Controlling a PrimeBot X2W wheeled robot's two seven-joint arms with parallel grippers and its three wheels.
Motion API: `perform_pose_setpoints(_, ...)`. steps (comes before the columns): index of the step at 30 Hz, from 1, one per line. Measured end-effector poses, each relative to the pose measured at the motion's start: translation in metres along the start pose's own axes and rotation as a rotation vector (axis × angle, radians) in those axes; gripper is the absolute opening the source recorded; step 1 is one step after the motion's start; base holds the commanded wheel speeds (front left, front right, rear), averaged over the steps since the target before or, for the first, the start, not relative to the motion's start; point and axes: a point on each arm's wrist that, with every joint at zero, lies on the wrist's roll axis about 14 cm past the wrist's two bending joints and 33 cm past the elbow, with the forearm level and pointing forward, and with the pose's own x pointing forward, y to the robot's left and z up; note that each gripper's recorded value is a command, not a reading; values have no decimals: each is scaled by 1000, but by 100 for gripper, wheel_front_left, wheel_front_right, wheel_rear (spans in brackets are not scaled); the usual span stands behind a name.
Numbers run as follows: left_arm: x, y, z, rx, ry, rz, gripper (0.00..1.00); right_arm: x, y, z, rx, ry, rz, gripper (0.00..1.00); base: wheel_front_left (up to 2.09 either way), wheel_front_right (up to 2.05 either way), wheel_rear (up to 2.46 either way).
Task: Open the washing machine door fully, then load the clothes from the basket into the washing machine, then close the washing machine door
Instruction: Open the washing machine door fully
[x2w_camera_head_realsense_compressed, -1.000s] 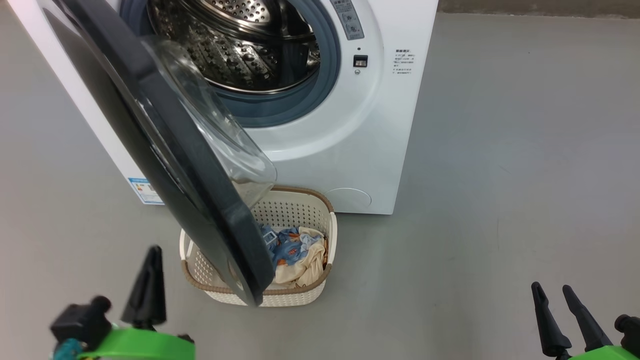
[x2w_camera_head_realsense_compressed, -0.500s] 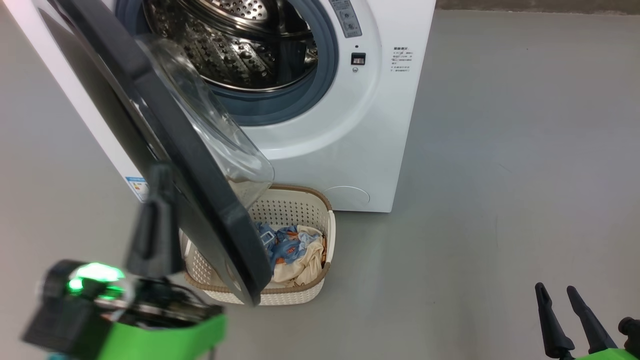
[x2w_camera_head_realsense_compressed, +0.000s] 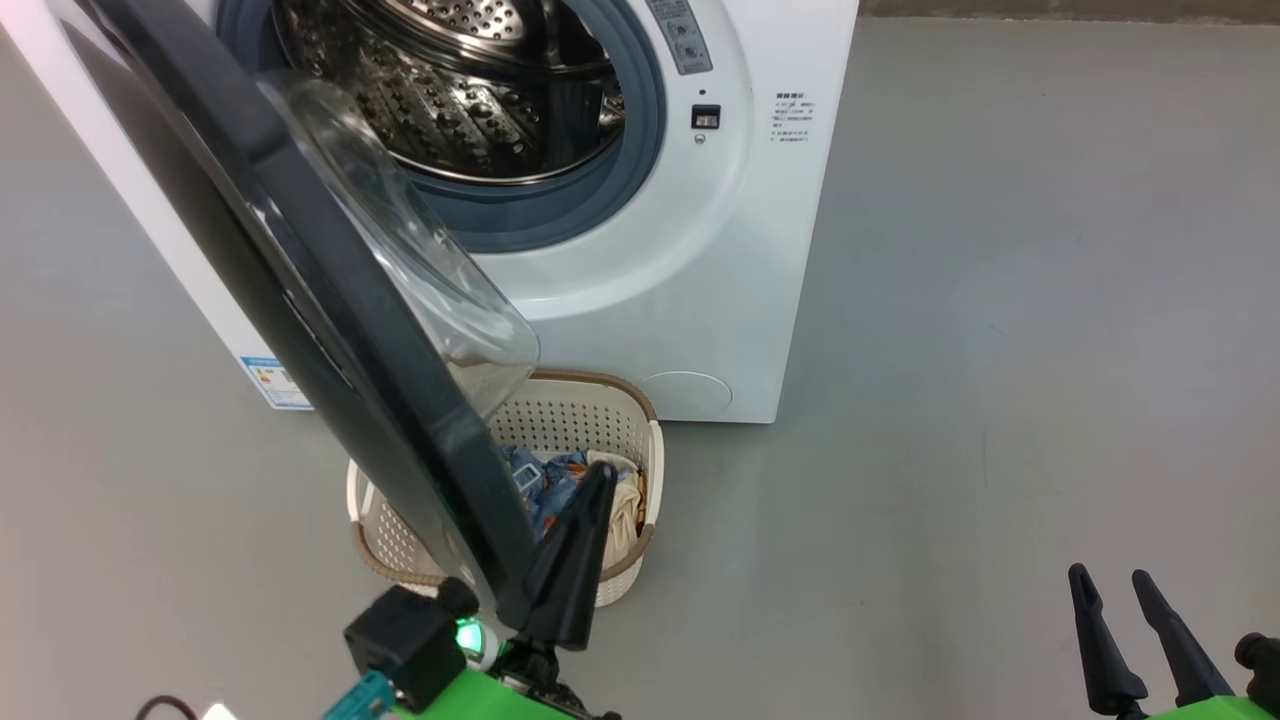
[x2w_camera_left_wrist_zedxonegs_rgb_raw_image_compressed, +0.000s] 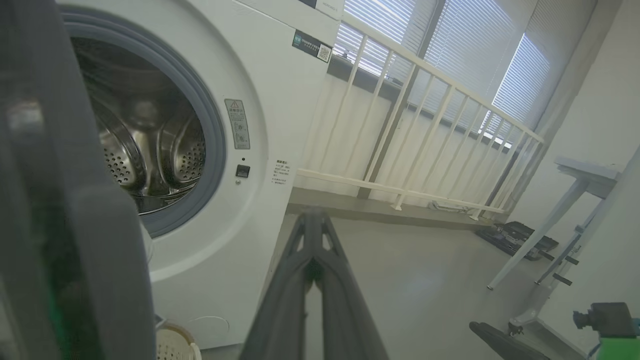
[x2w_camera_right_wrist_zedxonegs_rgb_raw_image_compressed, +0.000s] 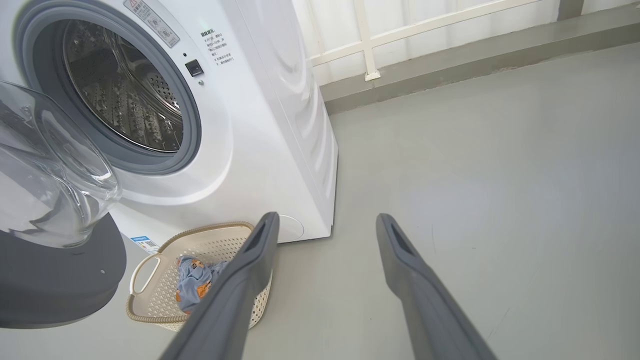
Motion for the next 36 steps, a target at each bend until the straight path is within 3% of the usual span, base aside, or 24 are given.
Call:
perform_pose_setpoints(13, -4, 36, -36, -72, 113, 103, 0, 0, -2, -1, 0, 4, -5, 100, 0, 0, 0)
perform_pose_setpoints(36, -11, 69, -34, -56, 110, 195, 0, 11, 10, -6, -18, 20, 39, 100, 0, 0, 0)
